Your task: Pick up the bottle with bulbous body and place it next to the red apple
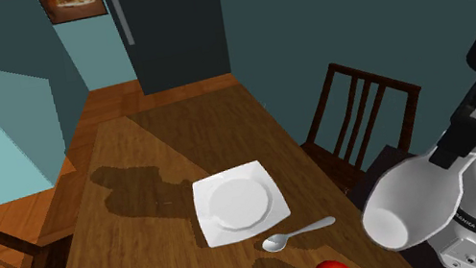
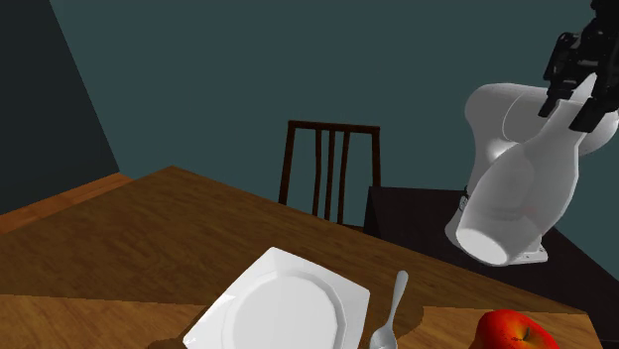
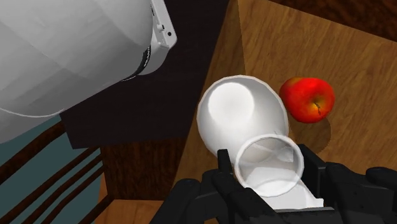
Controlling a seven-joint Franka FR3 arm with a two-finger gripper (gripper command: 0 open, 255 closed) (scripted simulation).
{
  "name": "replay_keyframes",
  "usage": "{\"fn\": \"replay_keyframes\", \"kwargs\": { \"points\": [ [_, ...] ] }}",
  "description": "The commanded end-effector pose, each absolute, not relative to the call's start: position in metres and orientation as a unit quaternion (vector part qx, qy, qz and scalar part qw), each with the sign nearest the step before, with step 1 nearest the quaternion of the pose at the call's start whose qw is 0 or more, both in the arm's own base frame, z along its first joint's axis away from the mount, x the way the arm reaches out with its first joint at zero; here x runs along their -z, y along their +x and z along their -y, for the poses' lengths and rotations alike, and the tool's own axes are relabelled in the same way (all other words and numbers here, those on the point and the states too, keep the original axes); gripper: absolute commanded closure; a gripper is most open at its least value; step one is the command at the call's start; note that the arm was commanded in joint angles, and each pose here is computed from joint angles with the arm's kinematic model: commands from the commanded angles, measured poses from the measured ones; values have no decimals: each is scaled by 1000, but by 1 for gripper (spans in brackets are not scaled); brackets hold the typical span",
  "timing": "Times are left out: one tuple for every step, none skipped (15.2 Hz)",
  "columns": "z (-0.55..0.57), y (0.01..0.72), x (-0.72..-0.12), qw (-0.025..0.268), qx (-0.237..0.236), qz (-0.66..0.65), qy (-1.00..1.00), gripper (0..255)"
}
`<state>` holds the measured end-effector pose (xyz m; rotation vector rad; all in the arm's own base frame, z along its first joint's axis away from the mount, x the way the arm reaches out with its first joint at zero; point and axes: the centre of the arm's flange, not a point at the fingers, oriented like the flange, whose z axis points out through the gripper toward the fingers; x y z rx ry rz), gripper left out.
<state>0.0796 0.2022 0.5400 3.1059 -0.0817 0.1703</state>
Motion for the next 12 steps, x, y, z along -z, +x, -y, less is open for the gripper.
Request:
{"fn": "replay_keyframes", "kwargs": {
  "points": [
    [-203, 80, -528, 15, -55, 26, 998, 255],
    [-203, 80, -523, 15, -55, 26, 998, 255],
    [-203, 80, -518, 15, -55, 26, 998, 255],
    [-203, 80, -512, 15, -55, 26, 998, 255],
    [-203, 80, -507, 15, -55, 26, 998, 255],
    [-203, 80, -502, 15, -55, 26, 998, 255],
    [-203, 80, -497, 15, -55, 26, 998, 255],
    [-203, 80, -491, 15, -55, 26, 998, 255],
    [-203, 80, -486, 15, -55, 26, 998, 255],
    [-203, 80, -481, 15, -55, 26, 998, 255],
    [-203, 80, -475, 15, -55, 26, 998, 255],
    [-203, 80, -470, 15, -55, 26, 998, 255]
  ]
}}
